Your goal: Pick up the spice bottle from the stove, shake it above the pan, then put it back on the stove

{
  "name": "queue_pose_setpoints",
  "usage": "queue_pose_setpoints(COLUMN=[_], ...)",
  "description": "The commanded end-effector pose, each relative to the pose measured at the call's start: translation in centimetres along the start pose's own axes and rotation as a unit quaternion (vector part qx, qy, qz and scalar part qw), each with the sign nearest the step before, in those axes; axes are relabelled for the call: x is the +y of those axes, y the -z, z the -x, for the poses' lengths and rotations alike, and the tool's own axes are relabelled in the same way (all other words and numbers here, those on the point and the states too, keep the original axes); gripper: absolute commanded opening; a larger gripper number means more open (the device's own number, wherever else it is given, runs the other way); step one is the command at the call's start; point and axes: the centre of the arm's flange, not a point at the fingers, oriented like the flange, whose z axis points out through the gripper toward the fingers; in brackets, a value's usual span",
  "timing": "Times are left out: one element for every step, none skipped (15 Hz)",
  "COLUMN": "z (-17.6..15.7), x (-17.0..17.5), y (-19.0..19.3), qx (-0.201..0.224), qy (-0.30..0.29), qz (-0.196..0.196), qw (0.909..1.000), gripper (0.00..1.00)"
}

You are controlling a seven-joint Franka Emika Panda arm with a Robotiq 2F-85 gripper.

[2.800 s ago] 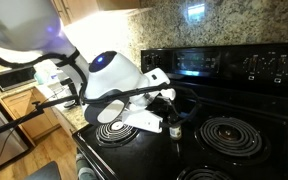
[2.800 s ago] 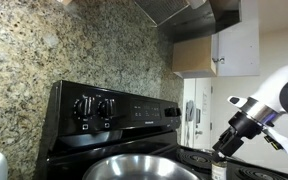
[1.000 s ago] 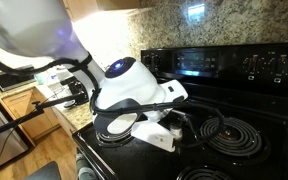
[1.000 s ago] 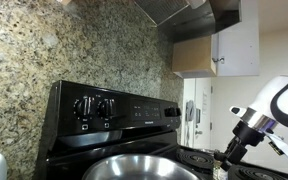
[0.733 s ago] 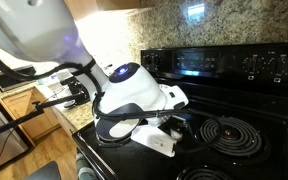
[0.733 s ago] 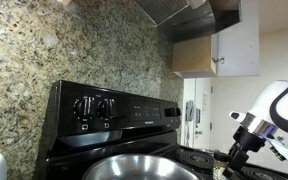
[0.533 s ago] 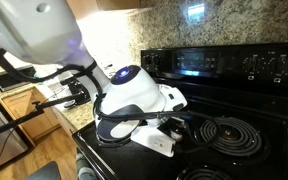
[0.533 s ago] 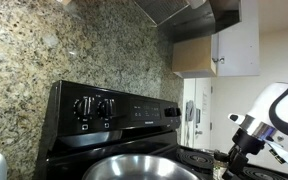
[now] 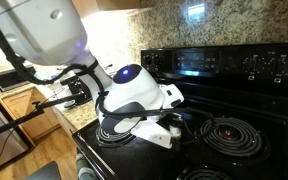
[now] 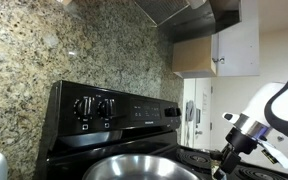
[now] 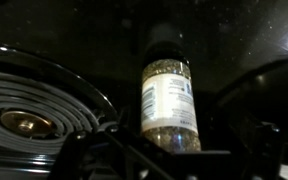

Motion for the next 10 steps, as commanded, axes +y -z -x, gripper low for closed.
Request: queue_pose_setpoints(z=[-0.74,-0.87,-0.90,-0.91,-1.05,-1.02,-0.98,-0.96,-0.97,-0.97], x=[0.20,0.20,0.27,0.29,0.25,0.22,0.00,-0.09,-0.22,-0.39], y=[-0.35,-0.35,-0.37,-0.36,-0.42,-0.43,-0.43,-0.38,-0.41,-0.40], qx=[0.029,0.034,0.040,0.041,0.042,0.044,0.048,0.046,0.048,0.048], qy=[-0.009,-0.012,-0.015,-0.013,-0.006,-0.004,-0.001,0.001,0.004,0.008], qz=[-0.024,-0.024,-0.031,-0.027,-0.029,-0.035,-0.030,-0.033,-0.030,-0.027], qw=[0.9992,0.9990,0.9986,0.9987,0.9987,0.9984,0.9984,0.9984,0.9984,0.9985], gripper=[1.00,1.00,0.75,0.72,0.66,0.59,0.50,0.43,0.34,0.27])
